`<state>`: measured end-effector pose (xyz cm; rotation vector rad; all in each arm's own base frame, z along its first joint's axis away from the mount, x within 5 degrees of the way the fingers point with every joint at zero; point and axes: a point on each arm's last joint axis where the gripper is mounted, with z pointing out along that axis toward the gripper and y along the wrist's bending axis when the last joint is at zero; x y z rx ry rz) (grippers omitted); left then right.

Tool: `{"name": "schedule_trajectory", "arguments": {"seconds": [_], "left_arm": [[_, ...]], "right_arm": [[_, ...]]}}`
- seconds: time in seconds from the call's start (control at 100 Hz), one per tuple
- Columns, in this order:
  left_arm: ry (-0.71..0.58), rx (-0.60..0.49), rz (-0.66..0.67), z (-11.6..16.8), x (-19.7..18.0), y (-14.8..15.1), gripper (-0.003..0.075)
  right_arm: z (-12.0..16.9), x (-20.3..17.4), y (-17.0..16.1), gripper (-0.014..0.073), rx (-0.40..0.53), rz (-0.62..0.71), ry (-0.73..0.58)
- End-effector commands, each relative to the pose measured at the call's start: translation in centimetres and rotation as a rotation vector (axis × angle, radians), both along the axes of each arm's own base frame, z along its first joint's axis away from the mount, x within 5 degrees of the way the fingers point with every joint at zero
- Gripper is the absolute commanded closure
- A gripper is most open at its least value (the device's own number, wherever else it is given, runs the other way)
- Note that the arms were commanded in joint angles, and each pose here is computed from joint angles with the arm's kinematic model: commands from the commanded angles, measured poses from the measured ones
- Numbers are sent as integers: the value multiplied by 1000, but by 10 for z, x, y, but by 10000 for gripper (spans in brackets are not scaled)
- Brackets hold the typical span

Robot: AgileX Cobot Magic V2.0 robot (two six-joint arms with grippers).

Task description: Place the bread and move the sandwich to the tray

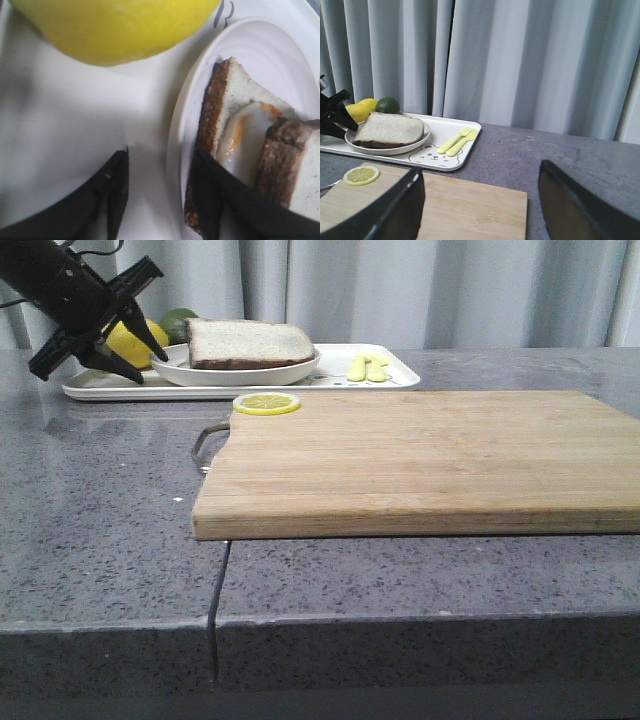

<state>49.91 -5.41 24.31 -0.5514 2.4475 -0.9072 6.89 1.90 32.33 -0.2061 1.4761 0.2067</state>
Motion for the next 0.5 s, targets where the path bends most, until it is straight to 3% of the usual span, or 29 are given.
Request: {"name": "schedule_trajectory", "arguments": {"seconds": [0.0,0.26,0.49], "left_arm": [[-142,-45,30,62,-11,3,438],[-278,31,-10,115,-36,19,438],[-475,249,-70,184,-84,26,438]], "right_arm": [[16,-2,-2,106,27,-14,-104],[16,-2,-2,106,27,-14,-104],[16,-2,-2,106,27,-14,-104]]}}
